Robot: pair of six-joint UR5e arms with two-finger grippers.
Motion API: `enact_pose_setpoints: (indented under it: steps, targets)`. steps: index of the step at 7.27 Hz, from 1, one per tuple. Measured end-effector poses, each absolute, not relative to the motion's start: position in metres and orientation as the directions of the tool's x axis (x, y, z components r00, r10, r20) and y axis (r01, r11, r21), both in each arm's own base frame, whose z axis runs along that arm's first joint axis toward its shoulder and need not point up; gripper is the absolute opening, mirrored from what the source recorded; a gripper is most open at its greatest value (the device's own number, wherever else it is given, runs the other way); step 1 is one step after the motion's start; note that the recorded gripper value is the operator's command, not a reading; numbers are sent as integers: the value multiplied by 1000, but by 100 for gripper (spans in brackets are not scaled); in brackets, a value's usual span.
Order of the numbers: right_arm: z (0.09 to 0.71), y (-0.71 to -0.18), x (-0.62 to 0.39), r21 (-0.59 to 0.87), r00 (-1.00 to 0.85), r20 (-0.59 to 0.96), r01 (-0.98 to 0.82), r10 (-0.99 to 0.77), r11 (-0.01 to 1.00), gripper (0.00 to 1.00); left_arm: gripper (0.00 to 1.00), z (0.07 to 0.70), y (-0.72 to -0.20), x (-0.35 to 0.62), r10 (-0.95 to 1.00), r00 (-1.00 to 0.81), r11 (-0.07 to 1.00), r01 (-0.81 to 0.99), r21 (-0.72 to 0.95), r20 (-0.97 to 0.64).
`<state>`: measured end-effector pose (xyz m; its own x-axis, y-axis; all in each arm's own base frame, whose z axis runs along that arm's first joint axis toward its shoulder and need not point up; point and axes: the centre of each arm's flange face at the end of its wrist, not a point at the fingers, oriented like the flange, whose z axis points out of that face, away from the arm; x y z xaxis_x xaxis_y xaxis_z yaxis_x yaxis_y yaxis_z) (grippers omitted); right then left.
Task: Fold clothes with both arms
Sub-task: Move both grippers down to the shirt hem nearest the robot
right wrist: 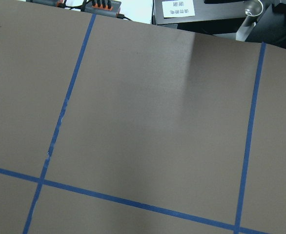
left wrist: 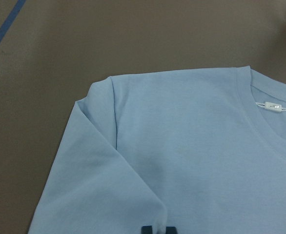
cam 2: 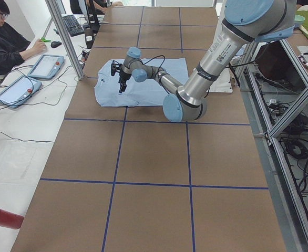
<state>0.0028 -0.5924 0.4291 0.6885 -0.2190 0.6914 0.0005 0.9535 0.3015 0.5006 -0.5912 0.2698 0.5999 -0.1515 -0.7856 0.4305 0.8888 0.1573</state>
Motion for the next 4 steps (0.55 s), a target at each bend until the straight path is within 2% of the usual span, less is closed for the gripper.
enact_pose_setpoints:
  steps: [2,4]
  targets:
    - [393,-576,-54,246,665,730,-40,-158,968,100,100,266,-559,470,-101,578,899,401,174,-810]
    - [348,-526,-132,190,640,766,-136,-61,972,100,100,256,-512,434,-53,539,906,380,187,-840]
